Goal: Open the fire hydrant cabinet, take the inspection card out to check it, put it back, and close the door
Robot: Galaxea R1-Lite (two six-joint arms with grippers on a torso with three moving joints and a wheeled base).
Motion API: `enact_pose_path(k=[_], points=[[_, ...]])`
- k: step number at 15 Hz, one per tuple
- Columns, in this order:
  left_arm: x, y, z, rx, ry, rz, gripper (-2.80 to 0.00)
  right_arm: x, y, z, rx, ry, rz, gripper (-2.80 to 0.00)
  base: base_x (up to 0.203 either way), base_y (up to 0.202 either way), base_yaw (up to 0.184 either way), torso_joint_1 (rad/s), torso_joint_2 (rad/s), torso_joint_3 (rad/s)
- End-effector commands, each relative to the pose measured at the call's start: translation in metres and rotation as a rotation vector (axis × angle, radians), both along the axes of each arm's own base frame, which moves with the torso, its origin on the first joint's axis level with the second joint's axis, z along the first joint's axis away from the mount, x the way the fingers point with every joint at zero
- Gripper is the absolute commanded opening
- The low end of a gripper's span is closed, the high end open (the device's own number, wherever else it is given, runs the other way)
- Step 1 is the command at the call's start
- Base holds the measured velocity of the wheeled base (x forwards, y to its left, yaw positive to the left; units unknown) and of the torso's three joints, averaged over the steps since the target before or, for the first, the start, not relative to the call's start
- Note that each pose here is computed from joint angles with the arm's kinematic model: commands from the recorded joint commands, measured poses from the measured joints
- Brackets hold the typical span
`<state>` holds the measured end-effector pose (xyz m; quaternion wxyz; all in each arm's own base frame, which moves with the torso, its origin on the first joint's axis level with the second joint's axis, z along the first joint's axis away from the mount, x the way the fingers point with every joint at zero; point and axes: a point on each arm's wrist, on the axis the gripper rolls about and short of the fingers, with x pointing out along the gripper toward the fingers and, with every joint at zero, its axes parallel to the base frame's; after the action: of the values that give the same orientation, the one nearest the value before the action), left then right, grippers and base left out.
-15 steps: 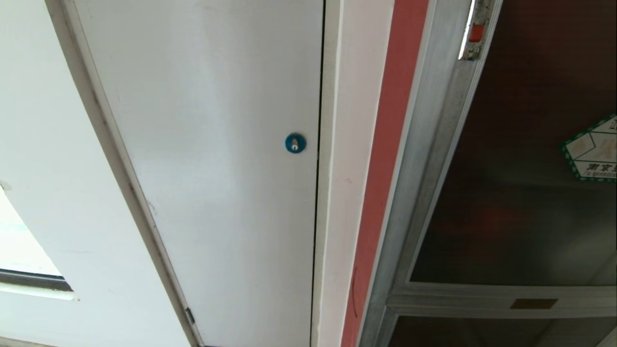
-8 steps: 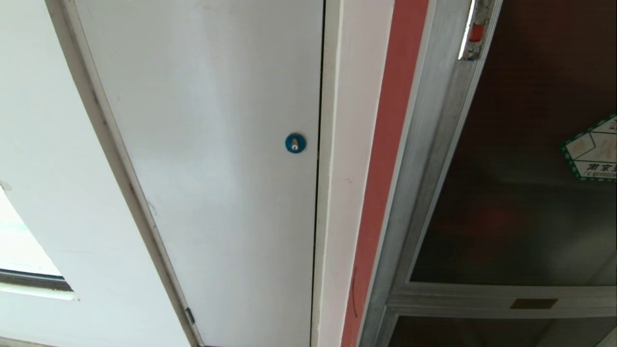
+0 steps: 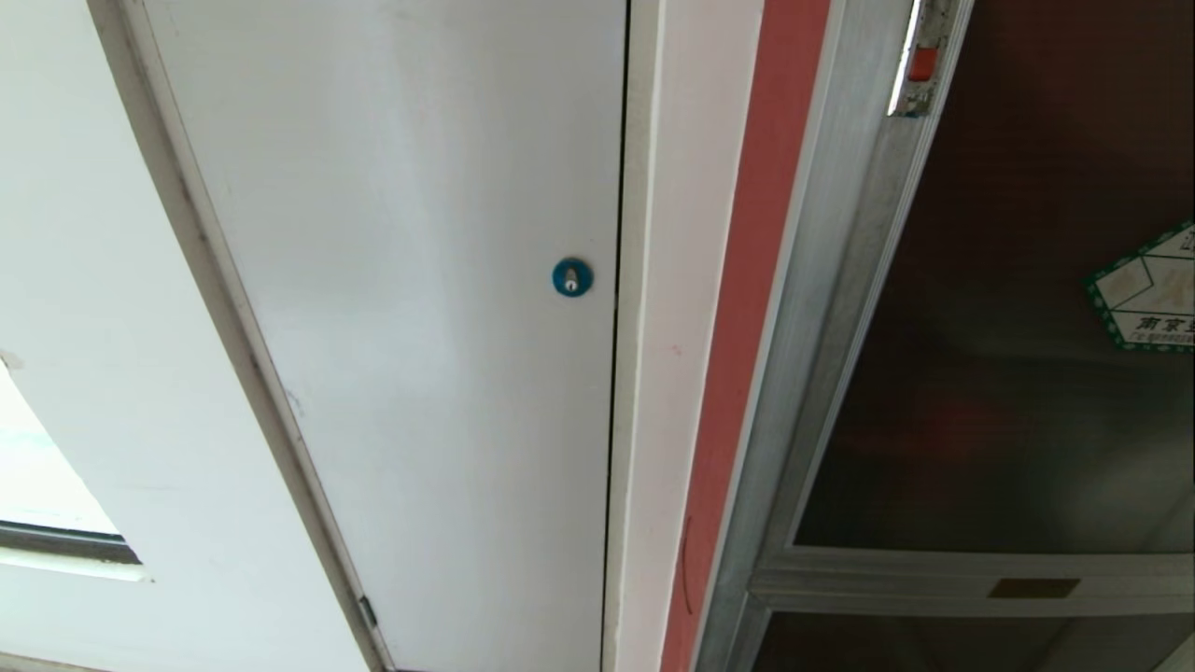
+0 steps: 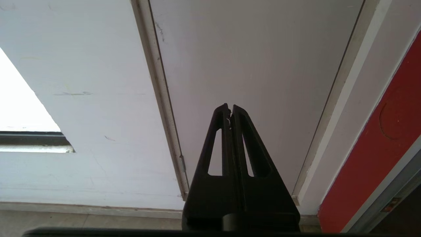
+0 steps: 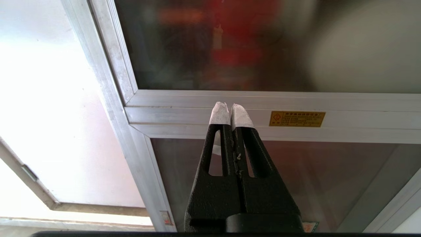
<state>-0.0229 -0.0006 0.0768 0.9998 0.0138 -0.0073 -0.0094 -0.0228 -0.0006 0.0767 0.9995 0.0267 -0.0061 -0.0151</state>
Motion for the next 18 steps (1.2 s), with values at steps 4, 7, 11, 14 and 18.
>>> enact_pose_path(k=[4,7,11,14,18], points=[[0.0009,0.0000,-0.0029,0.000,0.011,0.001,-2.80,0.0004,0.0000,-0.0008,0.000,0.004,0.000,-2.80,0.000,0.000,0.000,0.000,0.00,0.000],[0.0009,0.0000,-0.0029,0.000,0.011,-0.001,-2.80,0.0004,0.0000,-0.0008,0.001,0.004,0.000,-2.80,0.000,0.000,0.000,0.000,0.00,0.000],[0.0009,0.0000,-0.0029,0.000,0.011,-0.001,-2.80,0.0004,0.0000,-0.0013,0.000,0.005,0.000,-2.80,0.000,0.000,0.000,0.000,0.00,0.000],[0.0009,0.0000,-0.0029,0.000,0.011,0.001,-2.80,0.0004,0.0000,-0.0011,0.001,0.006,0.000,-2.80,0.000,0.000,0.000,0.000,0.00,0.000],[0.0009,0.0000,-0.0029,0.000,0.011,-0.001,-2.80,0.0004,0.0000,-0.0009,0.006,0.005,0.000,-2.80,0.000,0.000,0.000,0.000,0.00,0.000]])
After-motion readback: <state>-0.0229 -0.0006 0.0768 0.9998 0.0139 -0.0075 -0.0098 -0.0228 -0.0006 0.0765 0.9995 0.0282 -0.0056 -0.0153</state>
